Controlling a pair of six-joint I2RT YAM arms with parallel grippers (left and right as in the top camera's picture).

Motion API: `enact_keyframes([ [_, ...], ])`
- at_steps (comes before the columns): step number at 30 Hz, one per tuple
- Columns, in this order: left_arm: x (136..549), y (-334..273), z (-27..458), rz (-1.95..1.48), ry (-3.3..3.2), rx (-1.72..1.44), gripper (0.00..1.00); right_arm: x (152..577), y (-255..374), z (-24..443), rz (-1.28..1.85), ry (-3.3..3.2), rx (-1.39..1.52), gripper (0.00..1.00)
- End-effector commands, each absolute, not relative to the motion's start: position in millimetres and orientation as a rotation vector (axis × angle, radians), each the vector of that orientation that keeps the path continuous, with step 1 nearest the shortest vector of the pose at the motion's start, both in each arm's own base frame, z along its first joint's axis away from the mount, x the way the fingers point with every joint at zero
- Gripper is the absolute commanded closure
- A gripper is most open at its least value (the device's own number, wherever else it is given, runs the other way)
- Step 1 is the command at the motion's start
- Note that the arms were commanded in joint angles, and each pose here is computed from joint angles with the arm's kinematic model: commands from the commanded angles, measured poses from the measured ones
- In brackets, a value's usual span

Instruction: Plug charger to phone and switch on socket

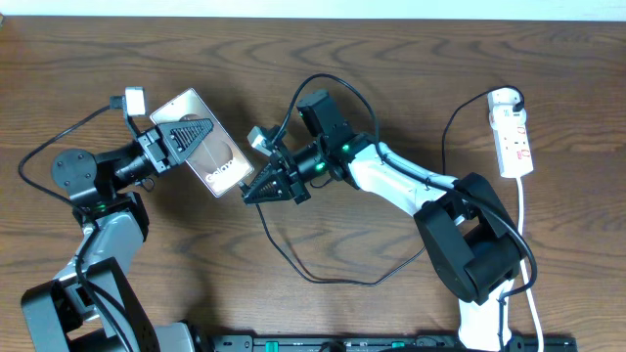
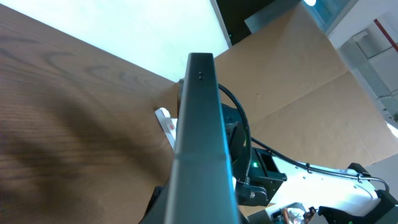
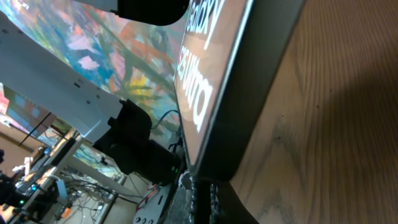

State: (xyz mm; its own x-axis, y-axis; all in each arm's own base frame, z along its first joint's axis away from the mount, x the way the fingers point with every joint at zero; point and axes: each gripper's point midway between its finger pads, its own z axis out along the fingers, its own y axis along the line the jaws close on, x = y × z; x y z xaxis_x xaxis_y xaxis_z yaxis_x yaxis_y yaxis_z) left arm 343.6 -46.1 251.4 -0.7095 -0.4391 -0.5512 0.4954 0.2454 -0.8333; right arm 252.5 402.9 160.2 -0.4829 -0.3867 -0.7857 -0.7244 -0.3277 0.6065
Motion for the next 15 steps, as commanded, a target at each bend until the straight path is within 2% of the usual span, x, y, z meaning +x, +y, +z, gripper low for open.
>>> enact_keyframes([
  [1, 344, -46, 265, -1.538, 1.745, 0.111, 0.92, 255, 403, 162, 1.904, 1.663, -1.411, 0.99],
  [15, 342, -47, 265, -1.538, 1.750, 0.130, 0.92, 242, 410, 168, 1.933, 1.585, -1.466, 0.99],
])
